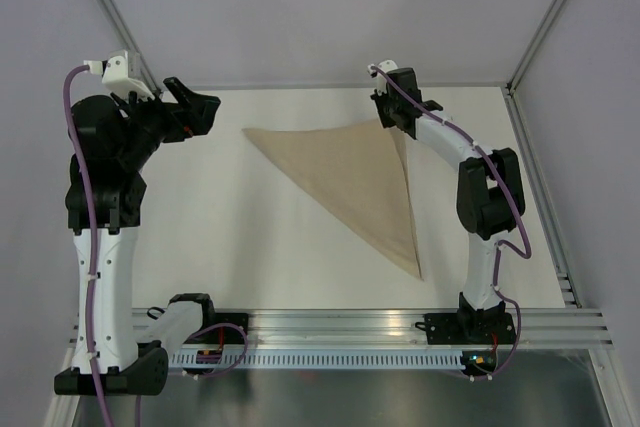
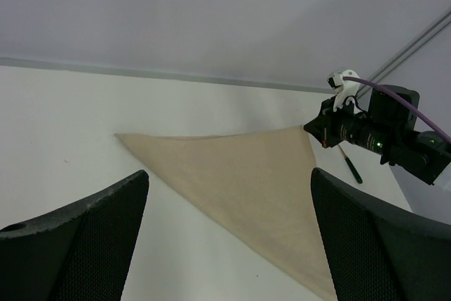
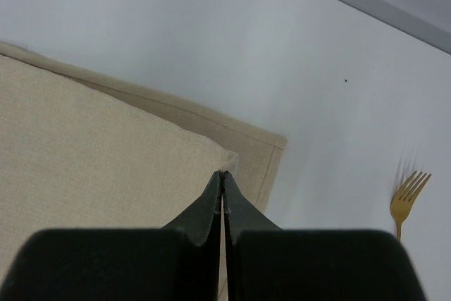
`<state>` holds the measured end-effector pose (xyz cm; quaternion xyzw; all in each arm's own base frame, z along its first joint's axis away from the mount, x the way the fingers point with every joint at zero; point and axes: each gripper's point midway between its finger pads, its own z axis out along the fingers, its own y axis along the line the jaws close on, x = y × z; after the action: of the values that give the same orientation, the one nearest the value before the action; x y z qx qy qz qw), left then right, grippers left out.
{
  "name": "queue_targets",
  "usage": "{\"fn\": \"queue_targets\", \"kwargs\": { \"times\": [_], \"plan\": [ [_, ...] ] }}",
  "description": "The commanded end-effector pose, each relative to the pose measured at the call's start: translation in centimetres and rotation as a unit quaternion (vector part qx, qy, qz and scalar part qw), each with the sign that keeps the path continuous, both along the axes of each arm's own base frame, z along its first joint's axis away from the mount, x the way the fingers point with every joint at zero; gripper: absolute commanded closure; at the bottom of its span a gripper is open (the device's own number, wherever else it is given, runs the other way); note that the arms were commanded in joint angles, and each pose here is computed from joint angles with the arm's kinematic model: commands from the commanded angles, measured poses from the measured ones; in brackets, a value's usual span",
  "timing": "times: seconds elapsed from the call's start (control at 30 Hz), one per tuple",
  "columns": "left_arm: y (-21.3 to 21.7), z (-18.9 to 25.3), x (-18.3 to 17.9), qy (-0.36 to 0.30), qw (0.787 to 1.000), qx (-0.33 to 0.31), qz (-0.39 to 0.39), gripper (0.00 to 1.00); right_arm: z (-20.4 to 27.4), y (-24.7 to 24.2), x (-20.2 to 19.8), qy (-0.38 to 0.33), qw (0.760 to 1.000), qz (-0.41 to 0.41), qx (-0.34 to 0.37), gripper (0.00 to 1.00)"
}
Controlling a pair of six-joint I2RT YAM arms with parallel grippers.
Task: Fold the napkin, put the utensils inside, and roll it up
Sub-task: Fold the napkin
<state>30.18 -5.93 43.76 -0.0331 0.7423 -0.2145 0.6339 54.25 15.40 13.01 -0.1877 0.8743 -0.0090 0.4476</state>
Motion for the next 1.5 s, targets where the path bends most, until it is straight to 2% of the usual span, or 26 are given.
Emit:
{"fn": "queue_targets", "kwargs": {
  "times": [0.0,1.47],
  "plan": [
    [-0.6,0.4,0.1,-0.009,1.0,-0.007,-0.018,0.0,0.9,-1.2,0.4,-0.01,1.0,-0.016,-0.005,1.0],
    [-0.6,-1.5,0.7,0.011,1.0,-0.008,-0.02,0.0,-3.2,-3.2,1.3,0.02,0.999,-0.04,-0.015,1.0]
  ]
}}
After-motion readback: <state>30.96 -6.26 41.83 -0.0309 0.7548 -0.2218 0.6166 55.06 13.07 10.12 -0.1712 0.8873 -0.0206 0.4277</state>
